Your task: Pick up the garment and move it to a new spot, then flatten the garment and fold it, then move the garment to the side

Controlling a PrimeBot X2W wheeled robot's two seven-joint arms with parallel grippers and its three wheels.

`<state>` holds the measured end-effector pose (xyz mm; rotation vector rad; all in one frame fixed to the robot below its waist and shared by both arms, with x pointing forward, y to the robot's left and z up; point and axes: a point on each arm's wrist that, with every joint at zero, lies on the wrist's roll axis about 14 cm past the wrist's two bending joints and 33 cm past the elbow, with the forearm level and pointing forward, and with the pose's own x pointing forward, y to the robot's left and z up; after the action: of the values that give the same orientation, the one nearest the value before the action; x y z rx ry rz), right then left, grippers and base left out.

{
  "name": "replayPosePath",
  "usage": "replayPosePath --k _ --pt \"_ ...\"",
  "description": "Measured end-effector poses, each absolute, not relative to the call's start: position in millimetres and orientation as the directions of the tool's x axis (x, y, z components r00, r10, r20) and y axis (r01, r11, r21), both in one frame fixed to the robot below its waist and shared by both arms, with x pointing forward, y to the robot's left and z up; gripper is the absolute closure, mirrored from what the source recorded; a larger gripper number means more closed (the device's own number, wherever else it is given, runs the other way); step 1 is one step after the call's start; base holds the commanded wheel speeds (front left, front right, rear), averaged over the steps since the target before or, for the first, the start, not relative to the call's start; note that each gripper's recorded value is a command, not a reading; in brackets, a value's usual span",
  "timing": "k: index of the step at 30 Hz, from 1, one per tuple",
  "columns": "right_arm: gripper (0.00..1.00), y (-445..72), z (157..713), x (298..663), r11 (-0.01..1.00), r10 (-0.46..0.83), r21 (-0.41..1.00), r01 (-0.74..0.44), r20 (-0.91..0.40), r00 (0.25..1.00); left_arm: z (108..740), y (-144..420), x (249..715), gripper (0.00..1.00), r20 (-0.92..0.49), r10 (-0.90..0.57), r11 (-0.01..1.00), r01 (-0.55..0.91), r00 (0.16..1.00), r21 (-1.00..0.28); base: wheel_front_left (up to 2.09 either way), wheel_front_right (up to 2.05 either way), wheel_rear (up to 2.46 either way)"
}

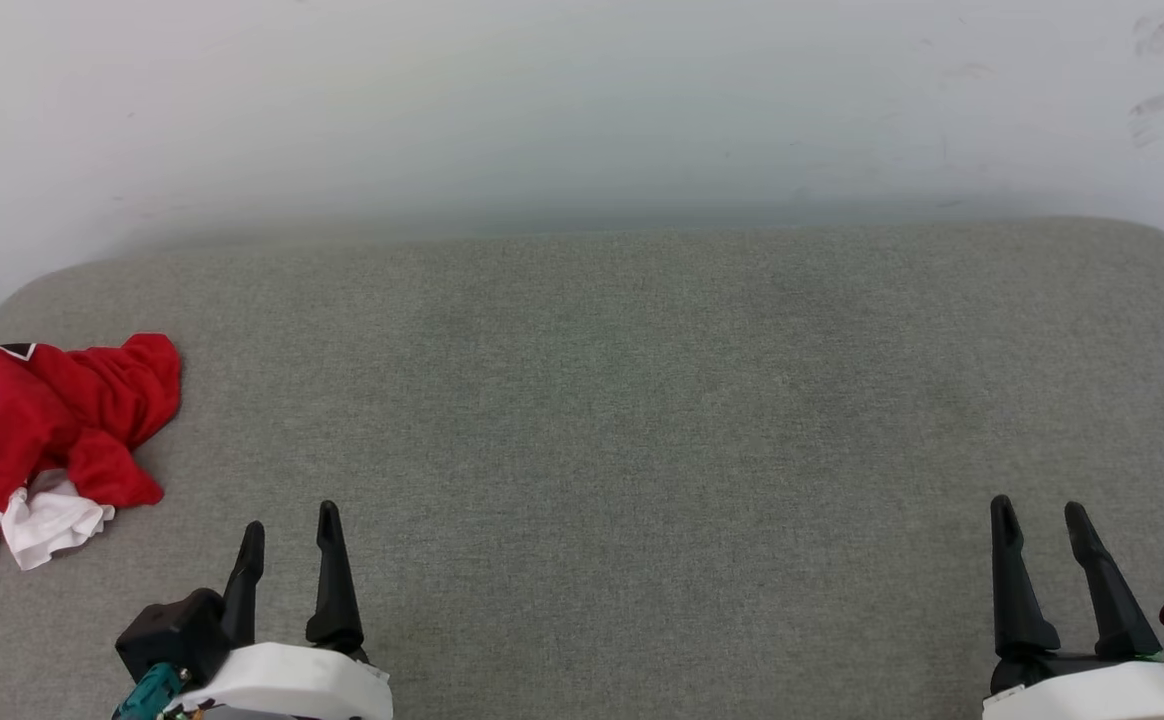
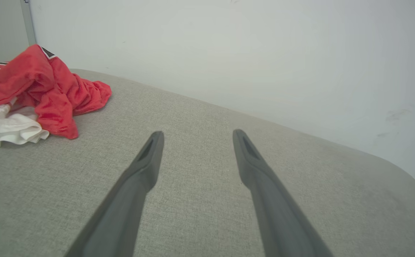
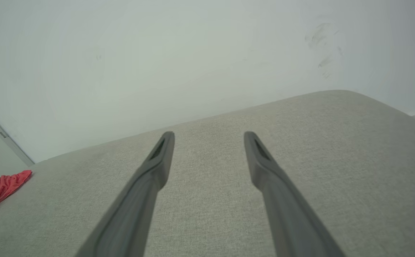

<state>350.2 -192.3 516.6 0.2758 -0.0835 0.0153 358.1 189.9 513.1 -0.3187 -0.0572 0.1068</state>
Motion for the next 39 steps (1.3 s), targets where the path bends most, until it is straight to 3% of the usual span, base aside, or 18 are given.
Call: replayPosePath --k 39 --pt "0.0 -183.0 531.0 338.2 0.994 0.05 0.086 -0.064 0.163 0.985 511.4 178.8 347.0 0.0 0.097 0.056 0.998 -0.054 0.994 -0.025 0.0 0.0 0.0"
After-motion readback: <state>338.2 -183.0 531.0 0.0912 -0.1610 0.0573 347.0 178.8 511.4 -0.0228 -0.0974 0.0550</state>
